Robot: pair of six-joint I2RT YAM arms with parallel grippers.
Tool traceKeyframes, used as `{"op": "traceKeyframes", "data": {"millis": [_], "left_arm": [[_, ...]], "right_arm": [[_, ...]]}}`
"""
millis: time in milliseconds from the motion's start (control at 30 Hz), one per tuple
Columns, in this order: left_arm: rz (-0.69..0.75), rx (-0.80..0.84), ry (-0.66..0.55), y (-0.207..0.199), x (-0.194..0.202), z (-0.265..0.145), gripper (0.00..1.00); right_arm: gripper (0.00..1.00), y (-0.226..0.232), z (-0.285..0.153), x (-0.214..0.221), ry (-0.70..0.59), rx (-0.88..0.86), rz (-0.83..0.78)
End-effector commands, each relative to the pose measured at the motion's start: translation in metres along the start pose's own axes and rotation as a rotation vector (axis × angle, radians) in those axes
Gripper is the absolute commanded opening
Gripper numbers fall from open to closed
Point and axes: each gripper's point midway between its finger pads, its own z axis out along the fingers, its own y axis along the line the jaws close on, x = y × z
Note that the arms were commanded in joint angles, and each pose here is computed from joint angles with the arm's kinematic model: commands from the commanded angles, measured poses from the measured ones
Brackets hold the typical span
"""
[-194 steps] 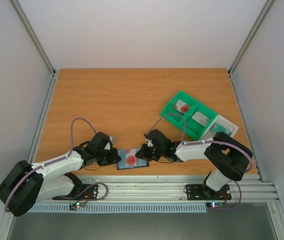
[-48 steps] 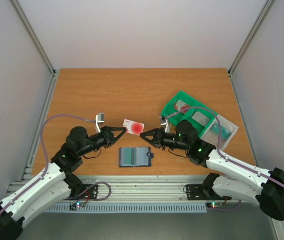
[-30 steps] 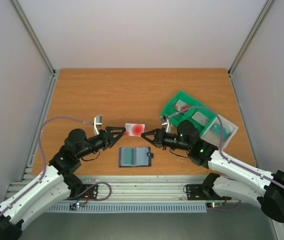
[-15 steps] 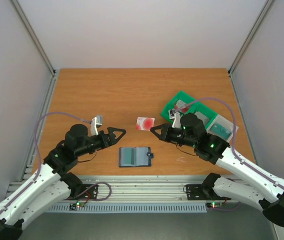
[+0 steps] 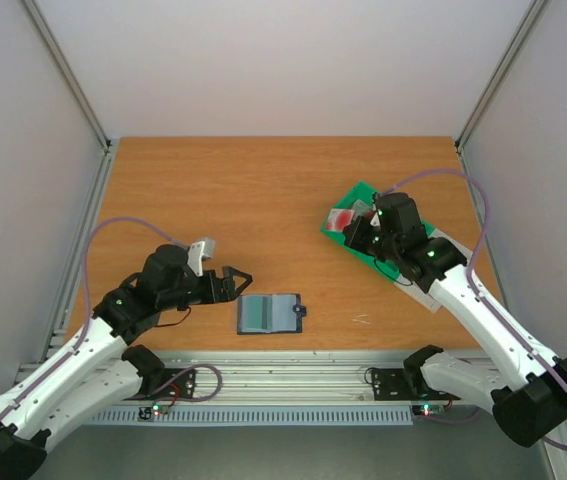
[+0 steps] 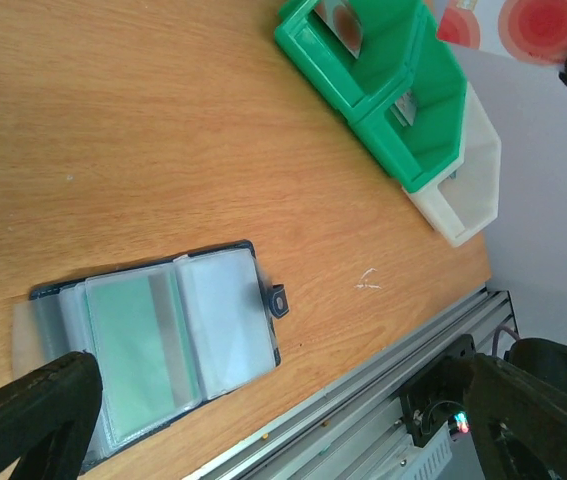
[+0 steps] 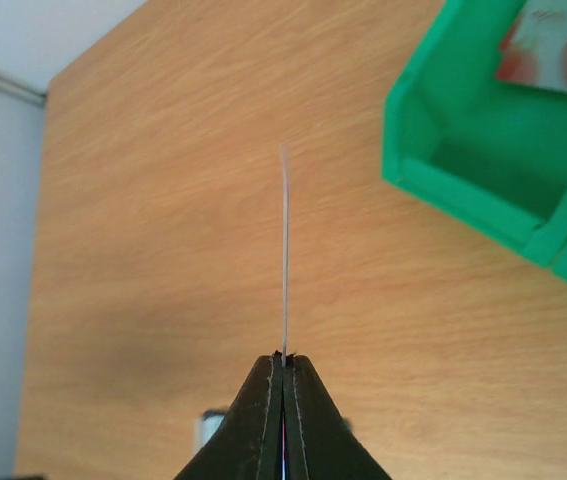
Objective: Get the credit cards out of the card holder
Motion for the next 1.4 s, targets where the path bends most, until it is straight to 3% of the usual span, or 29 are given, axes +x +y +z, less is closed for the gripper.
{"op": "traceKeyframes", "data": {"millis": [0, 233, 667, 1367], "left_arm": [[0.056, 0.037, 0.003, -0.01, -0.003, 0.001, 0.99], [0.056, 0.037, 0.02, -0.009, -0.002, 0.005, 0.99], [0.04, 0.029, 0.037, -0.003, 0.005, 0.006, 0.99], [0.032, -0.012, 0.065, 0.006, 0.009, 0.013, 0.99]], "right_arm": [[0.01, -0.027, 0.005, -0.028, -0.038, 0.125, -0.02], [0.01, -0.07, 0.037, -0.056, -0.041, 0.247, 0.08], [0.01, -0.12, 0.094, -0.095, -0.051, 0.275, 0.248], [0.02, -0.15, 0.147, -0.109, -0.046, 0.272, 0.316]]}}
